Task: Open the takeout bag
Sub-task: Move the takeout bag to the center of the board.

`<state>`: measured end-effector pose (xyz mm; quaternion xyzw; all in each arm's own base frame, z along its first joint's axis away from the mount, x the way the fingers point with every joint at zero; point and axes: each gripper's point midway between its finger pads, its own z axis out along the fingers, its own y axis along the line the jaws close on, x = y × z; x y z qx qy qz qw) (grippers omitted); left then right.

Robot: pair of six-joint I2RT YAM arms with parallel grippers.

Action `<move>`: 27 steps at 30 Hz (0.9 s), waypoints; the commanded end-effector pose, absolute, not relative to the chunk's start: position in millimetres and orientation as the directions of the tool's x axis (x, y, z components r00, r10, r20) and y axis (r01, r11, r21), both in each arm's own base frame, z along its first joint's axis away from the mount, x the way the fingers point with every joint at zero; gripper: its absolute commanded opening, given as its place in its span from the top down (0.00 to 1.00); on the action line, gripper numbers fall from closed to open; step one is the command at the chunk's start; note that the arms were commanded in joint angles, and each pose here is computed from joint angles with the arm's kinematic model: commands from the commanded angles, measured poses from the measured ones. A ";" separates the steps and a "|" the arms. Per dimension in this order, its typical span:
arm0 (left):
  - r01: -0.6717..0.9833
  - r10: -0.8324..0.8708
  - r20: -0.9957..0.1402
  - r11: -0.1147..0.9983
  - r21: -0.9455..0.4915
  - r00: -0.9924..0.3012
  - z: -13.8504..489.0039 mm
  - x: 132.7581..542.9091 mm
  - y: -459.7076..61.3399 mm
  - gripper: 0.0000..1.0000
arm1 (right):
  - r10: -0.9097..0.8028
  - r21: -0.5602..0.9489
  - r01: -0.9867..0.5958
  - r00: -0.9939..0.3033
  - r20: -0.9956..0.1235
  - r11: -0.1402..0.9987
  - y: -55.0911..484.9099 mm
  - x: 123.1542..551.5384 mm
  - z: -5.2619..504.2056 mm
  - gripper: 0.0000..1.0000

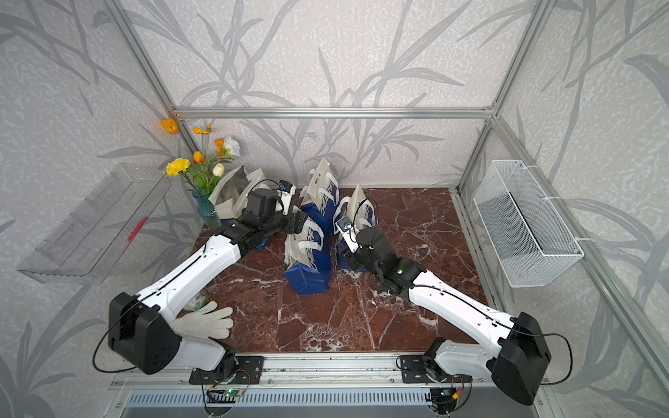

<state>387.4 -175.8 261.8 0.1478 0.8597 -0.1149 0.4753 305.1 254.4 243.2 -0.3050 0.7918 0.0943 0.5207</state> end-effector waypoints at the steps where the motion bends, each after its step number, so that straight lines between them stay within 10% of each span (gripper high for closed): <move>1: 0.386 0.068 -0.900 0.915 -0.116 -0.431 294.3 352.5 -170.9 0.20 | -0.358 -0.145 -0.586 -0.267 -0.895 0.797 255.5 303.5 252.8 0.40; 17: 0.610 0.115 -0.861 0.752 -0.251 -0.495 229.9 219.3 -202.7 0.26 | -0.331 -0.093 -0.628 -0.274 -0.903 0.772 256.0 287.5 273.4 0.33; 27: 0.498 0.148 -0.852 0.855 -0.146 -0.503 200.6 235.8 -192.6 0.28 | -0.331 -0.086 -0.630 -0.283 -0.900 0.772 250.1 280.6 269.8 0.33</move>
